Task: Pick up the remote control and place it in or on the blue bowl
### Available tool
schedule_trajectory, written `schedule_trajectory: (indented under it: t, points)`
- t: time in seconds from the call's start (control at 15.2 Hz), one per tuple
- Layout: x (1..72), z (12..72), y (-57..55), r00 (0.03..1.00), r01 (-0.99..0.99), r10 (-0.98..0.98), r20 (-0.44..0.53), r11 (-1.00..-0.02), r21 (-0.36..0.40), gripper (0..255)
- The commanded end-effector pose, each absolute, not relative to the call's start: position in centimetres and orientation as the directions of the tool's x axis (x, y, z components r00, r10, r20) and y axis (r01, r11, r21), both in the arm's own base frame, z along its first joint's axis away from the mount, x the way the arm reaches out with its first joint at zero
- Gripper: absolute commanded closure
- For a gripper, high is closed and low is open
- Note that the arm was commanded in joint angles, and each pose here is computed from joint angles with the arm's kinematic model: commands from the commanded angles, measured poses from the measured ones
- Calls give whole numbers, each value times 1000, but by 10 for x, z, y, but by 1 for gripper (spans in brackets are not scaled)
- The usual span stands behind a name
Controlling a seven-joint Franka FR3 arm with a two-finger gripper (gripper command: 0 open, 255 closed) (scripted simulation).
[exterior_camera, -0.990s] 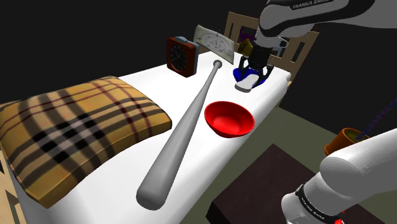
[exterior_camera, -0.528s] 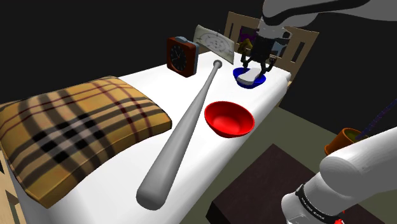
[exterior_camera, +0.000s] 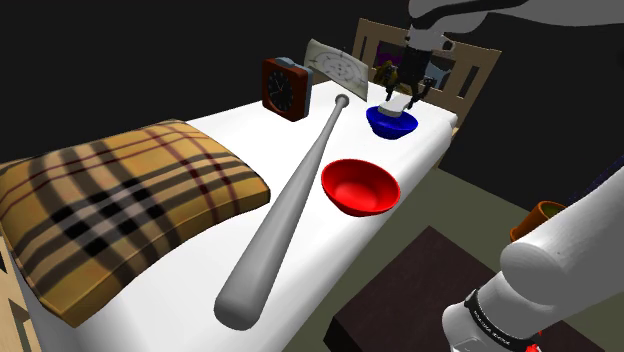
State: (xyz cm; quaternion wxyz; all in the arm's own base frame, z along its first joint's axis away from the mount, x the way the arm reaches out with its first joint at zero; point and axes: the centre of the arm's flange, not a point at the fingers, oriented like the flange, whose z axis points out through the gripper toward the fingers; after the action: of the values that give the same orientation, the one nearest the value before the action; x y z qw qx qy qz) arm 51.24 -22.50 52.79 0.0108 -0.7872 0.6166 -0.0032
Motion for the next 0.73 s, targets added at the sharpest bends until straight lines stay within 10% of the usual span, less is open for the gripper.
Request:
schedule_trajectory:
  t: [0.0, 0.66]
  points:
    - [526, 528, -249, 240, -971, -971, -8, -240, -21, 255]
    - [560, 504, -310, 240, -971, -971, -8, -240, -21, 255]
